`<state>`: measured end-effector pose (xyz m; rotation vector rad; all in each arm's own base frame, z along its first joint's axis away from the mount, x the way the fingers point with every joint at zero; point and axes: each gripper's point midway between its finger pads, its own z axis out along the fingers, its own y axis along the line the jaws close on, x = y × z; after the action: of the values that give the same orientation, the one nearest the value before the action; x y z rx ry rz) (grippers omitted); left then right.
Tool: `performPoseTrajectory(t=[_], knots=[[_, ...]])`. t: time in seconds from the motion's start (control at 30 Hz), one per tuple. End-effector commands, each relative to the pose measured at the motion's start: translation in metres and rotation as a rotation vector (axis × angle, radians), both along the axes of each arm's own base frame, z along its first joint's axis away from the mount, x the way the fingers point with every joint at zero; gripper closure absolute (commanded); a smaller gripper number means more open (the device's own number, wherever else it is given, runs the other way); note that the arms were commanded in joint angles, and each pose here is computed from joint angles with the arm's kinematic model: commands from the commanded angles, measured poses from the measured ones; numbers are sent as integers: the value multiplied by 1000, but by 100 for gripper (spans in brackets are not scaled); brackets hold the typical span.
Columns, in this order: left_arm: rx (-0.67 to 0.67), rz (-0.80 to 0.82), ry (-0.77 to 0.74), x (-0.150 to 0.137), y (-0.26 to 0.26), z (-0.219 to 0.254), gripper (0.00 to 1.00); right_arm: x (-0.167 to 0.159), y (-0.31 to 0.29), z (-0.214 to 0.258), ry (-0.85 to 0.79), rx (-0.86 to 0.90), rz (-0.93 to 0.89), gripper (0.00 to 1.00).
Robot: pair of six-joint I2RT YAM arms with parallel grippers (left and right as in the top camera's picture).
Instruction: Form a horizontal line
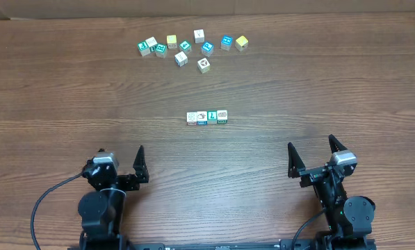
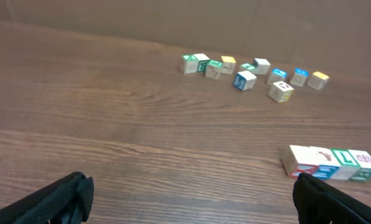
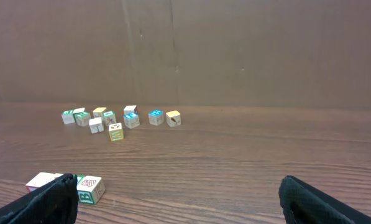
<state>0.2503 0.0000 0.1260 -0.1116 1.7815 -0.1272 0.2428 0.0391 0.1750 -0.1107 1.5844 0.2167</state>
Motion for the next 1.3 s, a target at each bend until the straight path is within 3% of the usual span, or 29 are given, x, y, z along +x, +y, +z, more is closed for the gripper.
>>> performPoseTrajectory(t=[0.0, 0.23, 0.5, 1.27], knots=[[64, -20, -55, -1, -3, 11, 0, 0, -2, -2, -3, 3, -13, 0], [70, -4, -141, -4, -1, 31, 0, 0, -2, -2, -3, 3, -13, 0], [127, -8, -138, -4, -1, 30, 1, 0, -2, -2, -3, 3, -13, 0], [126, -8, -138, -4, -1, 30, 0, 0, -2, -2, -3, 3, -13, 0]])
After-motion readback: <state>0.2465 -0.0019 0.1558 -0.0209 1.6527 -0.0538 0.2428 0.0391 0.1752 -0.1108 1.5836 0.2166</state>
